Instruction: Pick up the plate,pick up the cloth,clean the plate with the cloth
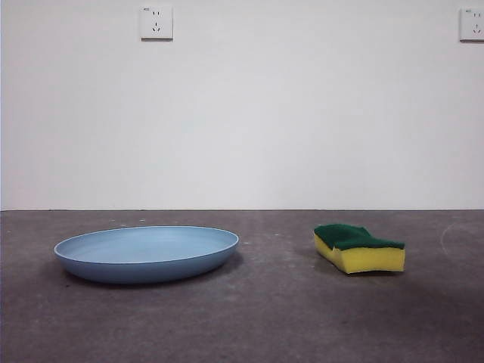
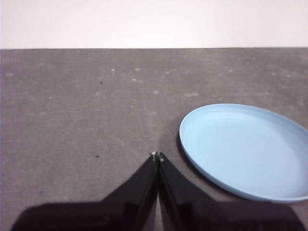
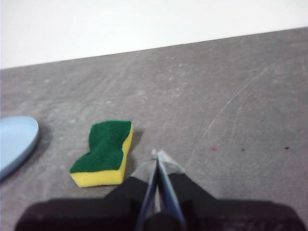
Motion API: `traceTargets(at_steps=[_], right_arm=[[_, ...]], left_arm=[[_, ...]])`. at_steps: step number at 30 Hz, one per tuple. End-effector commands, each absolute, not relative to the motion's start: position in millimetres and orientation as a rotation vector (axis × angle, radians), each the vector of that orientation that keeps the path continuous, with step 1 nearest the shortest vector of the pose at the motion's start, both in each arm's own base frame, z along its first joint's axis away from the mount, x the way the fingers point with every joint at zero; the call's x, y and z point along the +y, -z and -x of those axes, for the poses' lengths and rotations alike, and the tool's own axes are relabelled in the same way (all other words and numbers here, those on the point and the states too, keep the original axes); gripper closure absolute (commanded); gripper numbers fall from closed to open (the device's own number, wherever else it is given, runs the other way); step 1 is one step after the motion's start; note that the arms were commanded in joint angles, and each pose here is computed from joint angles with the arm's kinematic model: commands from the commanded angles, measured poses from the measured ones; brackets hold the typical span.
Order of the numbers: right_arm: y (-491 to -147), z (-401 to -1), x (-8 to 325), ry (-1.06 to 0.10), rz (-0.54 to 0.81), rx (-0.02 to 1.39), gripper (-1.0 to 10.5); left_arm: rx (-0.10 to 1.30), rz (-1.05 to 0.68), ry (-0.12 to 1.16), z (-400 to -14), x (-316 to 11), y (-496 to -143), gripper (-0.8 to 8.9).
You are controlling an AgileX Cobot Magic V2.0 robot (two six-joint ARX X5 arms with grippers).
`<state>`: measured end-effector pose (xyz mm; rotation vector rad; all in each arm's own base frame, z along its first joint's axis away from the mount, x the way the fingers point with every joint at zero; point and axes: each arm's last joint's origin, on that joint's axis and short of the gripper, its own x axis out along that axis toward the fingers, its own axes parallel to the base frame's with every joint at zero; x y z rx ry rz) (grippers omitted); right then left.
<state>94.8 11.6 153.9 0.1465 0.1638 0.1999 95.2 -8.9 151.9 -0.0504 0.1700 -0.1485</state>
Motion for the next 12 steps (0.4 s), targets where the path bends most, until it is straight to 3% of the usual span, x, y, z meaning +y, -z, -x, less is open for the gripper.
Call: traceTargets(at_steps=[1,5,12], right_arm=[[-154,-95,11,-0.185,-0.284,0.166,9.5],[-168,-93,11,-0.185,-0.376,0.142,9.6],[-202,-93,12,-0.208,-0.404,0.131,9.6]], left_arm=[[0.163,0.128,0.149,-96,-9,-151,8.20],[0.145,0.189,0.194,-93,-10,-164,8.20],[0.181,0.240,0.209,-88,-10,-196,8.20]])
